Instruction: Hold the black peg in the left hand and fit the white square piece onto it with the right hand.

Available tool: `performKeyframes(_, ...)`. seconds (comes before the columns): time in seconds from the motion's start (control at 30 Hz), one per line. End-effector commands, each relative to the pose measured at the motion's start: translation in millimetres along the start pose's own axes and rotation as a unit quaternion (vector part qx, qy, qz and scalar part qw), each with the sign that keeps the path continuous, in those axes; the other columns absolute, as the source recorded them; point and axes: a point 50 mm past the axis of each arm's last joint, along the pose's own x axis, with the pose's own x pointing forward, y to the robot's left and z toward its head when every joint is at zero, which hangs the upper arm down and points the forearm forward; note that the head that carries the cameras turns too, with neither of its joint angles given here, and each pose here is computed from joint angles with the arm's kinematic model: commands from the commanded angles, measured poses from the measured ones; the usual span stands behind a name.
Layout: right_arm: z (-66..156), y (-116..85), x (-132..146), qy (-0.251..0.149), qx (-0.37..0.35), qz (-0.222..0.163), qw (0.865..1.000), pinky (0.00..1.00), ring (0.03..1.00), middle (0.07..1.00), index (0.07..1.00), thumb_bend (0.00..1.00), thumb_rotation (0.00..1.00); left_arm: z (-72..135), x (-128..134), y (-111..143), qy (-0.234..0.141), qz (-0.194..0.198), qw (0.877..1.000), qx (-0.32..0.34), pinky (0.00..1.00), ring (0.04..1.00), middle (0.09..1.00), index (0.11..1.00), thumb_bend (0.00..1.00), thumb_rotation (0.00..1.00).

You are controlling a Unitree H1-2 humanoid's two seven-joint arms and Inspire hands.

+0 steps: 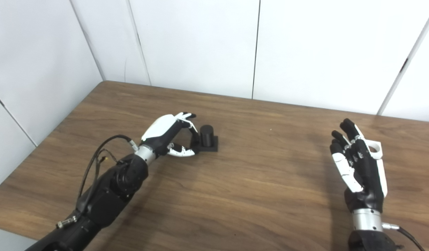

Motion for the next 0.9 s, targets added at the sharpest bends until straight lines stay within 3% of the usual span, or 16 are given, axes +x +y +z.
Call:
performKeyframes(0.0, -14.7, -7.7, -16.1, 0.013, 0.004, -0.017, 1.000, 0.85, 0.846, 0.904, 0.879, 0.54, 0.48, -4.6, -14.0, -32.5, 0.008, -0.063, 0.998, 0.017, 0.92, 0.975, 0.933, 0.496, 0.52, 0.09)
performKeyframes(0.87, -7.7, 4.4, -15.7, 0.001, -0.007, -0.027, 1.000, 0.83, 0.840, 0.899, 0.879, 0.57, 0.51, 45.9, -14.0, -76.6, -0.095, -0.114, 0.989, 0.025, 0.91, 0.972, 0.920, 0.496, 0.52, 0.09)
